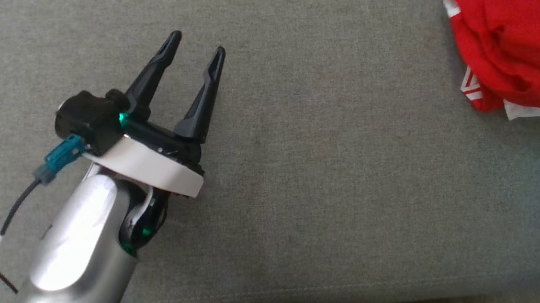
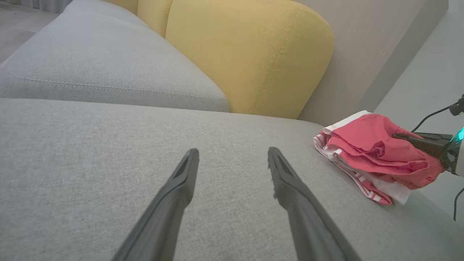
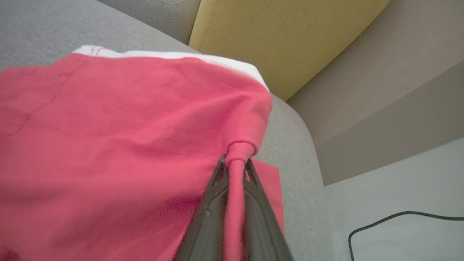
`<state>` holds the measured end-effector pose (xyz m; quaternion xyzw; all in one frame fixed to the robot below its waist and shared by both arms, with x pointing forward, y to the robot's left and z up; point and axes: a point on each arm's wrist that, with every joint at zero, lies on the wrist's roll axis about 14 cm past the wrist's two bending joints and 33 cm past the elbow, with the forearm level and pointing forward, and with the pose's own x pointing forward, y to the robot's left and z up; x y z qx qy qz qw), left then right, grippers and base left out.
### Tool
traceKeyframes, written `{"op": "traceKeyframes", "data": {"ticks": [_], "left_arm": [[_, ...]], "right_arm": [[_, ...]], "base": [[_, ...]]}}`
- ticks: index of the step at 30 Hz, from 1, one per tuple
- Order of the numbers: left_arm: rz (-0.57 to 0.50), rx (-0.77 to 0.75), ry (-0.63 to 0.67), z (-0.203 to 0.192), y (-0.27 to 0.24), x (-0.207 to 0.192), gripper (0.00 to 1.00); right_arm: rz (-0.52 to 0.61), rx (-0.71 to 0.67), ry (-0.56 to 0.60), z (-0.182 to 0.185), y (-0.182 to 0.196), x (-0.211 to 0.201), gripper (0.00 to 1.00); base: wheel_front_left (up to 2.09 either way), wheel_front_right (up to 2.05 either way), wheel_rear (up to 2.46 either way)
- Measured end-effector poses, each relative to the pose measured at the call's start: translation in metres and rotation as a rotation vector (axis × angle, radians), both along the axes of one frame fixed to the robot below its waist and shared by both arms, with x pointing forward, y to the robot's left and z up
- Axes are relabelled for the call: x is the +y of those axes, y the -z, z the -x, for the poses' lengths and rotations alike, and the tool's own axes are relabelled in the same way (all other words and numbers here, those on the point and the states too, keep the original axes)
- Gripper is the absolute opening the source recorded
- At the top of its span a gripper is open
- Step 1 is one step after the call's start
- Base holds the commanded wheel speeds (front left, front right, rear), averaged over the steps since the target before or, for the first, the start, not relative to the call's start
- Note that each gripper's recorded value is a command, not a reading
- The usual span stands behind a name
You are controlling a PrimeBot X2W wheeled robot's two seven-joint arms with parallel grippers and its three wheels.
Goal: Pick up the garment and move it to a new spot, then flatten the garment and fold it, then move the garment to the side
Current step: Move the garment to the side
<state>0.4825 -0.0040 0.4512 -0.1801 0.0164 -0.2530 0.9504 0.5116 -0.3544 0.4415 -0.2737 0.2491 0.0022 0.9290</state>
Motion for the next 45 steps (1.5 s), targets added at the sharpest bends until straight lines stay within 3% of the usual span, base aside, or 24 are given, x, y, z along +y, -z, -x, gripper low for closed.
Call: {"op": "traceKeyframes", "data": {"ticks": [2,3,4,5,14,20,25,29,34,38,45], "left_arm": [[-0.002,0.013,-0.007,-0.002,0.006,0.002,1.00],[-0.004,0.017,-0.010,-0.003,0.008,0.003,1.00],[-0.005,0.017,-0.011,-0.004,0.008,0.004,1.00],[-0.005,0.014,-0.011,-0.004,0.007,0.005,1.00],[-0.007,-0.026,-0.039,-0.002,-0.015,0.015,1.00],[0.008,-0.062,-0.099,0.011,-0.043,0.032,1.00],[0.017,-0.092,-0.180,0.029,-0.065,0.058,1.00],[0.014,-0.114,-0.235,0.041,-0.076,0.076,1.00],[0.000,-0.105,-0.312,0.068,-0.078,0.102,1.00],[-0.018,-0.079,-0.357,0.092,-0.071,0.118,1.00],[-0.043,-0.048,-0.390,0.120,-0.060,0.128,1.00]], "right_arm": [[-0.010,0.016,0.022,0.001,0.007,-0.002,0.00],[-0.012,0.018,0.025,0.000,0.009,-0.002,0.29],[-0.013,0.017,0.027,0.000,0.010,-0.002,0.92],[-0.016,0.012,0.034,-0.001,0.009,-0.002,1.00],[-0.043,-0.106,0.074,-0.009,-0.025,-0.003,1.00],[-0.190,-0.276,-0.026,-0.013,-0.059,0.060,1.00],[-0.382,-0.401,-0.092,0.007,-0.075,0.114,1.00],[-0.462,-0.464,-0.112,0.025,-0.081,0.136,1.00],[-0.604,-0.487,-0.116,0.061,-0.067,0.176,1.00],[-0.652,-0.505,-0.122,0.087,-0.064,0.194,1.00],[-0.635,-0.505,-0.145,0.113,-0.060,0.203,1.00]], "base": [[0.00,0.00,0.00],[0.00,0.00,0.00],[0.00,0.00,0.00],[0.00,0.00,0.00],[0.00,0.00,0.00],[0.00,0.00,0.00],[0.00,0.00,0.00],[0.00,0.00,0.00],[0.00,0.00,0.00],[0.00,0.00,0.00],[0.00,0.00,0.00]]}}
